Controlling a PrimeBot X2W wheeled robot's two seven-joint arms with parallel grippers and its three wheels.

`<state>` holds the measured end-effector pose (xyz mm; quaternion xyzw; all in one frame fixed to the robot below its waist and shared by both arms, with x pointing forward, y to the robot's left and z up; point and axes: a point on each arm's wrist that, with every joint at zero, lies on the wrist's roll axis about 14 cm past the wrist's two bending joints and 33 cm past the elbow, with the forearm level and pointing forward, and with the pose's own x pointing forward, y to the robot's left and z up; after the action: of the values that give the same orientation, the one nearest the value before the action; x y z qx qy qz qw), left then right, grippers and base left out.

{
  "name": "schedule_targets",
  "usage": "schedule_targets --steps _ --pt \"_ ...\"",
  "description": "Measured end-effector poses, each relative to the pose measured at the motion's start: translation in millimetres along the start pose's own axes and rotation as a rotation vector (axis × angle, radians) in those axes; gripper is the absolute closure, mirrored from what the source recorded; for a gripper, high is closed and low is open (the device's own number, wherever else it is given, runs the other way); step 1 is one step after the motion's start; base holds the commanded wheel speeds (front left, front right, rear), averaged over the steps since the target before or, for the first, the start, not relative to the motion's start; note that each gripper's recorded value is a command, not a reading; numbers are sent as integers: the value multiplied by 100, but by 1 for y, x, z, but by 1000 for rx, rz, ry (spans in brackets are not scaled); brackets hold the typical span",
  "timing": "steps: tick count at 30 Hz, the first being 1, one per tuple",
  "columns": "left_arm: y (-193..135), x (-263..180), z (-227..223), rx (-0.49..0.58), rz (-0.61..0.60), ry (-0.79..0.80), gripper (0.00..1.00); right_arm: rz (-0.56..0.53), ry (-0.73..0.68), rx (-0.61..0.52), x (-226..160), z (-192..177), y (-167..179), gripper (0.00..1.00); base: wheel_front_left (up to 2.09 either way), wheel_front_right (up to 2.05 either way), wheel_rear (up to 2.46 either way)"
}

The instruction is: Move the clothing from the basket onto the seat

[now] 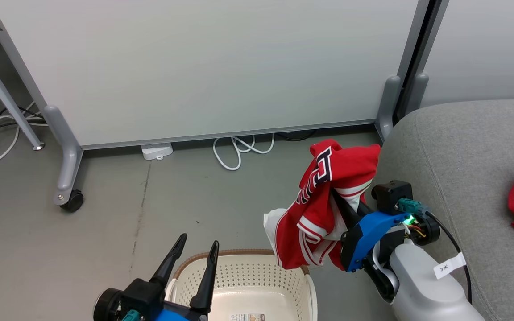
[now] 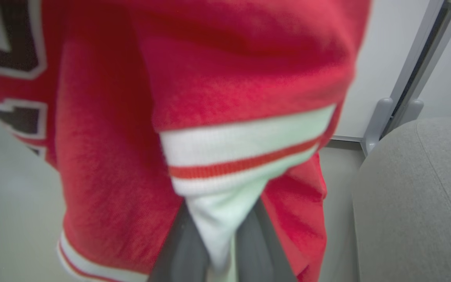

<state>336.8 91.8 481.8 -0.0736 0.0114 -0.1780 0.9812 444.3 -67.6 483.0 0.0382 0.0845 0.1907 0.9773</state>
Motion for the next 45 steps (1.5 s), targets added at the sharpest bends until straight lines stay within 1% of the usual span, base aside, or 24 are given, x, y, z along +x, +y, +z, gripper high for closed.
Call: schedule_targets --steps 7,16,25,35,45 --pt "0 2 0 4 -4 -4 0 -13 -1 4 -3 0 -5 100 0 0 0" --pt "-18 16 -8 2 -73 22 0 -79 -4 19 -17 -2 -28 100 0 0 0" --pt "-47 34 -16 4 -178 48 0 -183 -7 38 -42 -6 -63 100 0 0 0" --pt "-85 55 -21 4 -316 61 0 -312 -17 62 -78 -10 -102 100 0 0 0" --pt "-118 70 -25 3 -436 70 0 -421 -25 80 -112 -14 -131 100 0 0 0"
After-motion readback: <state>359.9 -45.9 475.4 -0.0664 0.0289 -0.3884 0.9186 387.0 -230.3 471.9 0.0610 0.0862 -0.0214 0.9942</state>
